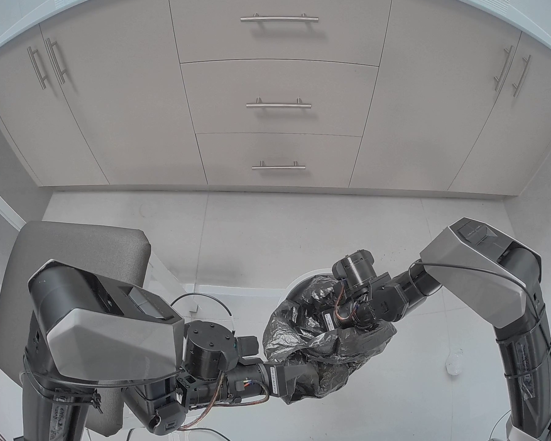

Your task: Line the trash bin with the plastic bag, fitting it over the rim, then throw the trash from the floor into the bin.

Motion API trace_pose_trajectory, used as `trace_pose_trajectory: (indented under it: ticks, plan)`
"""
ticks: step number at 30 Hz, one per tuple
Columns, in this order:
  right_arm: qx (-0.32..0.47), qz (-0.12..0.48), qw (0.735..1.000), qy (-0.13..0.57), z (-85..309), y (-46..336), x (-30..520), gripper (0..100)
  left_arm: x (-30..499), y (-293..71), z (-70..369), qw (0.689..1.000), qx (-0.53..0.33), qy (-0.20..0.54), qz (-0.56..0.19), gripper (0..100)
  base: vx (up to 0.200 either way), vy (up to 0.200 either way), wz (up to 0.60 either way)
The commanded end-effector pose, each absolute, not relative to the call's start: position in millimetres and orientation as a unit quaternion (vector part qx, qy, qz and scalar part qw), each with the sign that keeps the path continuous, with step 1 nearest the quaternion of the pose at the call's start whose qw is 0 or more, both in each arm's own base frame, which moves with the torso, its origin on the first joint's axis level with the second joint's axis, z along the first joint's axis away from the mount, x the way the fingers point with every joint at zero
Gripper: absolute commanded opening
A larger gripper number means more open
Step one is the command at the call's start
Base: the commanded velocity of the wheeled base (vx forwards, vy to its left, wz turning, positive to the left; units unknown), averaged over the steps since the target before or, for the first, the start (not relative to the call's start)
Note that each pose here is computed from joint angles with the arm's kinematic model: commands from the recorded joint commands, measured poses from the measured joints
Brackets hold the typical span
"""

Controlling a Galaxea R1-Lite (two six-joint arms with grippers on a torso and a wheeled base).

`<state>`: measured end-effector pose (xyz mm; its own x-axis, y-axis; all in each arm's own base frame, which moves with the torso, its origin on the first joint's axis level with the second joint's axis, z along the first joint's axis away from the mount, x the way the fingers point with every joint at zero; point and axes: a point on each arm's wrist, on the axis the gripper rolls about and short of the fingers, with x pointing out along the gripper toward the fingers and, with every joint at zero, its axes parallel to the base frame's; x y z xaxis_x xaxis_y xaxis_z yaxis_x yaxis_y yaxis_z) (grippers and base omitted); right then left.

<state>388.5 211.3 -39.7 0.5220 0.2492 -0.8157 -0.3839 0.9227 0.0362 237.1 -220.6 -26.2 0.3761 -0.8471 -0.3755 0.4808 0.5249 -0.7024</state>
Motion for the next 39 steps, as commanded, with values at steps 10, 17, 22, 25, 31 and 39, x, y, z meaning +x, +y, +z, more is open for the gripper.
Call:
trace_pose_trajectory:
  ticks: [10,17,22,25,31,39]
  plan:
    - [0.050,0.160,0.895,0.414,41,211,370,100,237,-221,-28,0.791,-0.247,0.370,-0.419,0,0.000,0.000,0.00]
    - [0.063,0.167,0.911,0.373,68,213,375,100,237,-220,-28,0.792,-0.246,0.370,-0.419,0,0.000,0.000,0.00]
    - [0.072,0.162,0.918,0.356,67,216,392,100,237,-220,-28,0.792,-0.245,0.370,-0.420,0,0.000,0.000,0.00]
    - [0.063,0.156,0.917,0.363,51,219,399,100,237,-220,-28,0.792,-0.245,0.370,-0.420,0,0.000,0.000,0.00]
    - [0.036,0.136,0.913,0.382,19,222,406,0,237,-220,-28,0.792,-0.245,0.370,-0.419,0,0.000,0.000,0.00]
    - [0.023,0.136,0.907,0.399,7,220,400,0,237,-221,-28,0.793,-0.244,0.369,-0.419,0,0.000,0.000,0.00]
